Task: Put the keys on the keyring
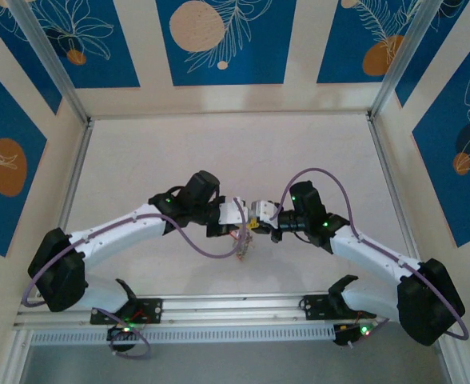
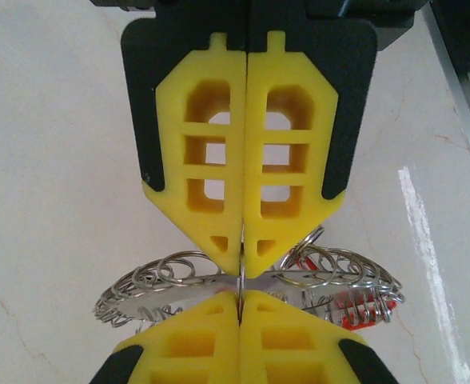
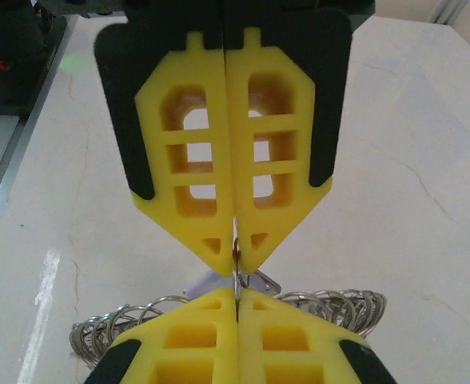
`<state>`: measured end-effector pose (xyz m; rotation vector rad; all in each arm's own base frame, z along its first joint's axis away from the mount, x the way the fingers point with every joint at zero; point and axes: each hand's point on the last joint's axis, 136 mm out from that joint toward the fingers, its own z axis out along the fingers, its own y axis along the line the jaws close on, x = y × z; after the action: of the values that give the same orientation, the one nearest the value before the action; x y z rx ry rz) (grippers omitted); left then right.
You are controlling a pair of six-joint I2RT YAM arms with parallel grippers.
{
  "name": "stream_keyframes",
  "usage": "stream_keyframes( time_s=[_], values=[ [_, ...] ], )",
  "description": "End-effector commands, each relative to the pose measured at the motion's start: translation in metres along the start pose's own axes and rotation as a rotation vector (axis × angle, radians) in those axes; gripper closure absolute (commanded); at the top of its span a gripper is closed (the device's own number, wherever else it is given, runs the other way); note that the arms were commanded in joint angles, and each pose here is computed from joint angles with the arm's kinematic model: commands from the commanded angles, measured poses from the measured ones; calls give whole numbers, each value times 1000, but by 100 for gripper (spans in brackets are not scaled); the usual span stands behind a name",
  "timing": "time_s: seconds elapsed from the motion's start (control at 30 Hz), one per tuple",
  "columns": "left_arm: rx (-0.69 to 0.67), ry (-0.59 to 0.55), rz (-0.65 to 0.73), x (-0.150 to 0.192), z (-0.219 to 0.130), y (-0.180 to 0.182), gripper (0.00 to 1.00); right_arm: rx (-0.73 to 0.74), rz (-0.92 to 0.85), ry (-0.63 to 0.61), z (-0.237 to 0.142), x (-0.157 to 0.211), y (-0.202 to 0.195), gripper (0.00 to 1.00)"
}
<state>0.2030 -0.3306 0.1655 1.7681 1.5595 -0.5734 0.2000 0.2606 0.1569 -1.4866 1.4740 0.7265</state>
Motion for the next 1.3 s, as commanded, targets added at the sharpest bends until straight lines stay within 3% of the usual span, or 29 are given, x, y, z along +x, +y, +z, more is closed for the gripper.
stream_keyframes(
  time_s=[0.0,0.1,0.37,0.53,0.73,0.77,0.83,0.87,1.1,1.27],
  values=[
    [-35,-65,33,-17,-8,3,89,-1,-19,-66,-3,-19,-2,100],
    [-41,-85,1,-13,-11,1,84,18,-8,-139,-8,-28,-4,100],
    [-80,-146,-72,-7,-9,6,89,38,2,-305,-20,-48,-3,100],
    [-136,-192,-61,-13,-16,14,99,4,7,-268,-17,-41,3,100],
    [-137,-223,-40,-26,-27,14,100,4,-20,-181,-13,-30,6,100],
    [-130,-232,-42,-28,-28,12,97,7,-19,-192,-13,-32,5,100],
    [-119,-237,-51,-28,-28,11,73,20,-14,-219,-13,-35,3,100],
    [-111,-234,-53,-27,-26,9,69,22,-12,-225,-13,-35,3,100],
    [-105,-218,-66,-19,-21,7,69,19,-1,-241,-12,-37,2,100],
    [-97,-259,-61,-26,-23,6,80,13,-2,-238,-11,-36,3,100]
  ],
)
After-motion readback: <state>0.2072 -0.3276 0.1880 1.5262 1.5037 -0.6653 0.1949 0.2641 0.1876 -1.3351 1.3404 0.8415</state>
